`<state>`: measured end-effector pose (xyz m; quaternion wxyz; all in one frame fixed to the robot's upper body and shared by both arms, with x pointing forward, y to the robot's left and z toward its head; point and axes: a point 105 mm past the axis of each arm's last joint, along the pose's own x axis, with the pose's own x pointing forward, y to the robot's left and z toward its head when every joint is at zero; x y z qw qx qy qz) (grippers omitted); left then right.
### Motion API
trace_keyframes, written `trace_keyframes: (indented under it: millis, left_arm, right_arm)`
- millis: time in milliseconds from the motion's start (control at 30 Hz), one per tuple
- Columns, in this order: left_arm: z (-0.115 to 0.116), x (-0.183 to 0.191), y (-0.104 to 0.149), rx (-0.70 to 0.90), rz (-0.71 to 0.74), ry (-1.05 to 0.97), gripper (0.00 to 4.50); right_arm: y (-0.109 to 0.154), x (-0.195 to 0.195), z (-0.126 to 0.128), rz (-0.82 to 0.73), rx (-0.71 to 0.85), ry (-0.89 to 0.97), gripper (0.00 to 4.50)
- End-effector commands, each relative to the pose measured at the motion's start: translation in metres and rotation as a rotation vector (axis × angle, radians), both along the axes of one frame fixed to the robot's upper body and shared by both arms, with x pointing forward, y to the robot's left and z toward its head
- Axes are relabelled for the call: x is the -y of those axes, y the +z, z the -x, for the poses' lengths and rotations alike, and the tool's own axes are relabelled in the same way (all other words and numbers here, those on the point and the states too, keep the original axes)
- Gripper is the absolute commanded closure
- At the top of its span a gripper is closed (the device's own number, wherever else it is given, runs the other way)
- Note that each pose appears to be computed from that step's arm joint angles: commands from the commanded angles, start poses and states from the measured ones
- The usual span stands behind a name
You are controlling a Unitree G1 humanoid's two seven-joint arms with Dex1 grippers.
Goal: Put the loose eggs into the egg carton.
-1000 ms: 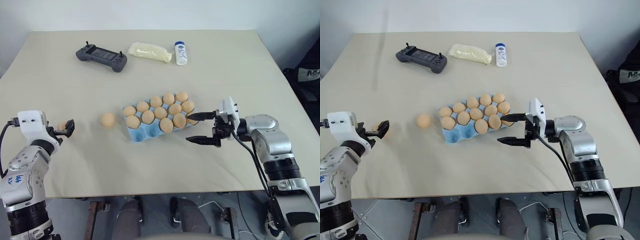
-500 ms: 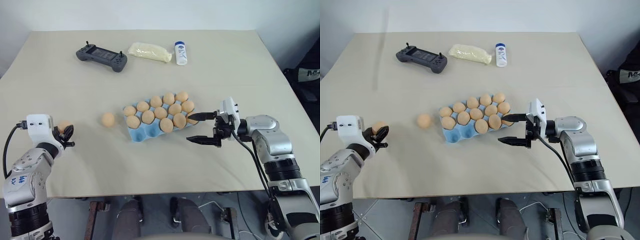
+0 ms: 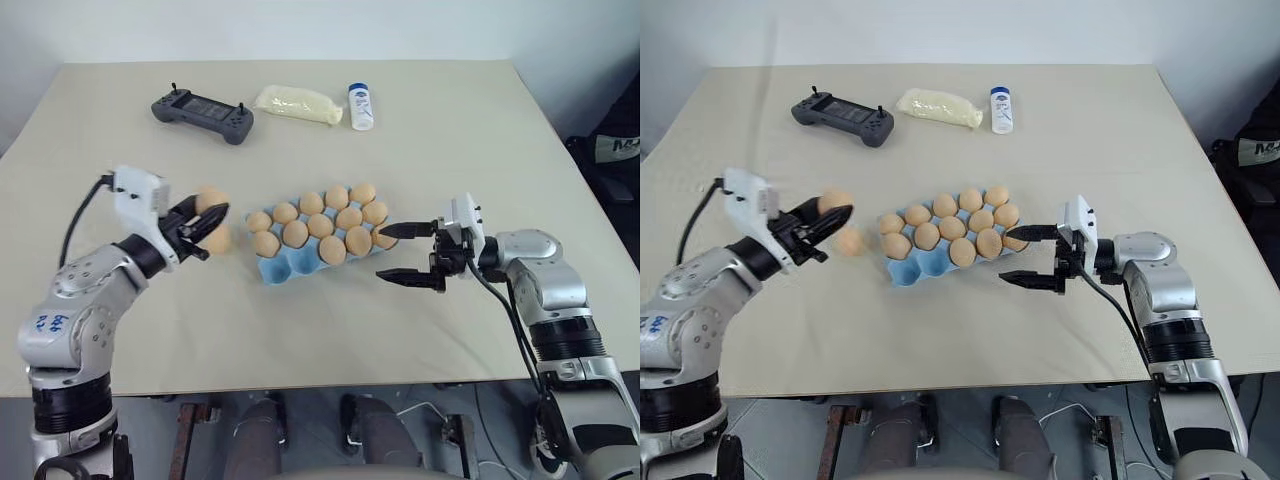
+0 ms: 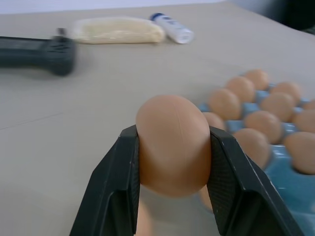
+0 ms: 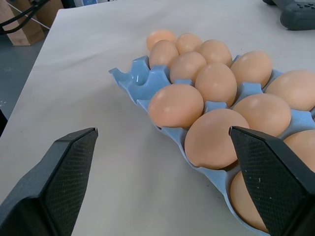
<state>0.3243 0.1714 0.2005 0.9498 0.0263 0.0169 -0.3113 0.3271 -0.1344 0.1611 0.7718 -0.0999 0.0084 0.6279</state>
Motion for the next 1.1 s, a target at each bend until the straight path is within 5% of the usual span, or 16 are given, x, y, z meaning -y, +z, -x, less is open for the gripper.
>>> trace_keyframes:
  millis: [33, 367, 600, 633, 867, 1100]
  left_arm:
    - [0.003, 0.026, -0.001, -0.010, -0.021, -0.157, 3.01]
    - [0.006, 0.075, -0.016, -0.062, -0.071, -0.440, 3.01]
    - [0.003, 0.078, -0.019, -0.083, -0.088, -0.458, 3.01]
    - [0.002, 0.077, -0.019, -0.085, -0.088, -0.450, 2.33]
    - [-0.001, 0.074, -0.019, -0.088, -0.084, -0.423, 0.22]
    - [-0.008, 0.050, 0.003, -0.017, -0.069, -0.297, 0.05]
  right_arm:
    - [0.012, 0.002, 0.000, -0.013, 0.053, -0.006, 0.00]
    - [0.009, 0.004, 0.006, -0.020, 0.054, -0.046, 0.00]
    - [0.008, 0.006, 0.010, -0.024, 0.053, -0.076, 0.00]
    - [0.009, 0.006, 0.010, -0.025, 0.053, -0.079, 0.00]
    - [0.009, 0.005, 0.010, -0.026, 0.051, -0.082, 0.00]
    - [0.011, 0.003, 0.007, -0.022, 0.055, -0.065, 0.00]
